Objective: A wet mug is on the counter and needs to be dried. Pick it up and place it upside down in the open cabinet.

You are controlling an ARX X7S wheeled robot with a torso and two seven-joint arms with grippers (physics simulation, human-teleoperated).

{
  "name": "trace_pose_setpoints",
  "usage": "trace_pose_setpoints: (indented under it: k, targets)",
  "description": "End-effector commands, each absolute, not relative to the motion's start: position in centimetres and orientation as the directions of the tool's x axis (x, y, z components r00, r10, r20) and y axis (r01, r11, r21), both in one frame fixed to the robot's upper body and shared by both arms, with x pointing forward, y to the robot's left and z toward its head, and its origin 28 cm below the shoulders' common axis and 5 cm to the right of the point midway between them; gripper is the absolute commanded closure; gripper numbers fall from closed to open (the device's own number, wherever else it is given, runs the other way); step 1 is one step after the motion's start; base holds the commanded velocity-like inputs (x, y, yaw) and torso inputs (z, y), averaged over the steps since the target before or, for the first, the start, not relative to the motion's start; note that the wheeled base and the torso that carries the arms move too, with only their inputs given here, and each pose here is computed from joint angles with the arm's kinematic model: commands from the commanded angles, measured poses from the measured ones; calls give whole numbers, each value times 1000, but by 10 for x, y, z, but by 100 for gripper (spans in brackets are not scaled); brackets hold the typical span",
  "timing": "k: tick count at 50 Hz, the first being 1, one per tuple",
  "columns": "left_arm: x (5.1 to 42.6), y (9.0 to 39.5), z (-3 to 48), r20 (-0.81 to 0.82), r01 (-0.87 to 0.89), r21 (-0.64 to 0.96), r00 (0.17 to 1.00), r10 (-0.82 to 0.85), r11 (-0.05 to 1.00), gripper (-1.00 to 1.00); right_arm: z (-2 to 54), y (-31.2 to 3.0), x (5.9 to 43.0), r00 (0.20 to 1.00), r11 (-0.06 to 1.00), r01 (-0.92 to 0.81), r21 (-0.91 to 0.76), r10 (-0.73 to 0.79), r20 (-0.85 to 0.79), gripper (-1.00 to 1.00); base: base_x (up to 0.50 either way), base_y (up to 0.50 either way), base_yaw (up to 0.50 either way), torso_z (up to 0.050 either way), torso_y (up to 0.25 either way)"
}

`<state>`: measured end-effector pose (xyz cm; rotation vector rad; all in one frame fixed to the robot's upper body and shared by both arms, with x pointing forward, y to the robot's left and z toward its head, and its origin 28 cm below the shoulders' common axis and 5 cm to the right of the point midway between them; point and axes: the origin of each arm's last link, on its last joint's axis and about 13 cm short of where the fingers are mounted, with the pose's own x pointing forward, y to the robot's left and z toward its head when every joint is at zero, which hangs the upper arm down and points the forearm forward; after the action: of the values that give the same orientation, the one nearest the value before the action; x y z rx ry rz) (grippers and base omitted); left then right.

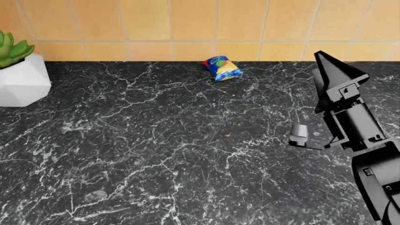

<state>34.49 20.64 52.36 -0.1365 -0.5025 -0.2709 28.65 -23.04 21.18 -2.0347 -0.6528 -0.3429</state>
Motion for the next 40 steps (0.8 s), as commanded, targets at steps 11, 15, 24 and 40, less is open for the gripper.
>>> trace_pose_setpoints:
  k: [11, 15, 24, 40]
  targets:
    - [386, 233, 478, 317, 8, -47, 948, 8, 999, 100, 201, -229, 285, 820, -398, 570, -719, 324, 471, -100, 2, 2, 6, 0, 0]
    - [390, 233, 469, 278, 0, -31, 961, 8, 1000, 100, 200, -228, 284, 820, -396, 571, -720, 330, 469, -100, 3, 4, 6, 0, 0]
    - [399, 232, 449, 220, -13, -6, 975, 14, 1000, 100, 199, -227, 283, 820, -391, 570, -723, 335, 465, -100, 1, 4, 6, 0, 0]
    - [410, 227, 423, 175, -6, -9, 985, 7, 1000, 100, 196, -227, 285, 826, -392, 559, -731, 342, 448, -100, 6, 4, 5, 0, 0]
